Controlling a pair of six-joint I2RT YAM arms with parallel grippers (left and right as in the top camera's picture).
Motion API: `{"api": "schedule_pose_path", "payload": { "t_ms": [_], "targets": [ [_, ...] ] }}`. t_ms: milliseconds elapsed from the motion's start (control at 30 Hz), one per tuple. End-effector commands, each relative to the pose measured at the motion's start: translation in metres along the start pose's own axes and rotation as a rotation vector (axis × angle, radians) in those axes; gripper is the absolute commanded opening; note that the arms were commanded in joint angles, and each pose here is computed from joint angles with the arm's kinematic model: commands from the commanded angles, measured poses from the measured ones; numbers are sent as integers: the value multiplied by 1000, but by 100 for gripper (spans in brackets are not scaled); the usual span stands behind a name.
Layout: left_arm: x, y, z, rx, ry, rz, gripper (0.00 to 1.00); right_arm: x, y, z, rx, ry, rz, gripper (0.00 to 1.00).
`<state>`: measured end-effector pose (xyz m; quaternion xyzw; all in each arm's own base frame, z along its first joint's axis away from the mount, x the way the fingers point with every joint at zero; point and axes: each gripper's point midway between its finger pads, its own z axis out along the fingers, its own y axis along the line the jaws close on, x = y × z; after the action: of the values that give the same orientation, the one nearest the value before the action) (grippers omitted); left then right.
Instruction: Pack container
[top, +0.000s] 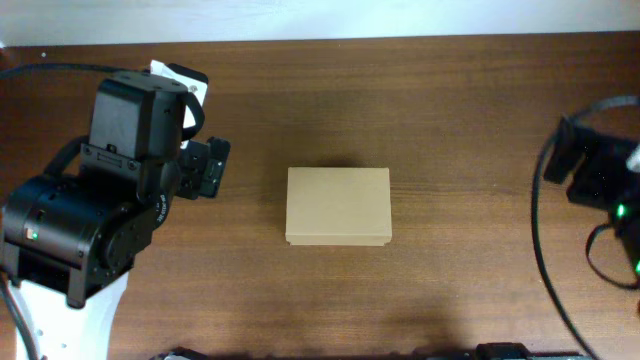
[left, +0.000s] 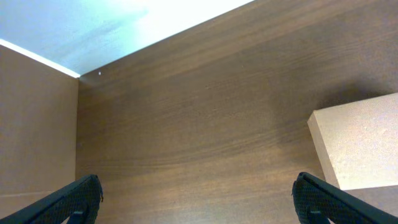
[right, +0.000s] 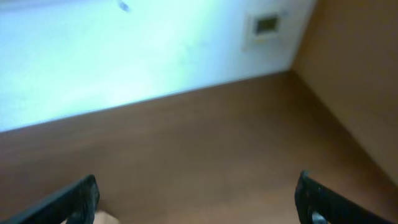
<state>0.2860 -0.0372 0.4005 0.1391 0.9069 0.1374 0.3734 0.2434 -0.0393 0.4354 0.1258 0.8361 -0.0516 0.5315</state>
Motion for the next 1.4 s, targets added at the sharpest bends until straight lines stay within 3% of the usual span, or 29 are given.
{"api": "schedule_pose_path", "payload": {
  "t_ms": [0,67,167,267,467,700,1367],
  "targets": [
    [-1,4,-4,-15,-13,-7,99,57,-13,13,12,-25,24,99],
    [-1,4,-4,-14,-13,-7,99,77,-12,19,-7,-44,27,99],
    [-1,4,-4,-15,-13,-7,99,149,-14,39,-30,-48,31,99],
    [-1,4,-4,-15,-13,-7,99,189,-18,51,-32,-65,54,99],
    [-1,4,-4,-15,-13,-7,99,232,-19,77,-49,-175,73,99],
    [-1,4,-4,-15,-13,-7,99,281,-21,105,-40,-114,64,99],
    [-1,4,-4,-15,-13,-7,99,295,-22,112,-35,-83,59,99]
  ]
}}
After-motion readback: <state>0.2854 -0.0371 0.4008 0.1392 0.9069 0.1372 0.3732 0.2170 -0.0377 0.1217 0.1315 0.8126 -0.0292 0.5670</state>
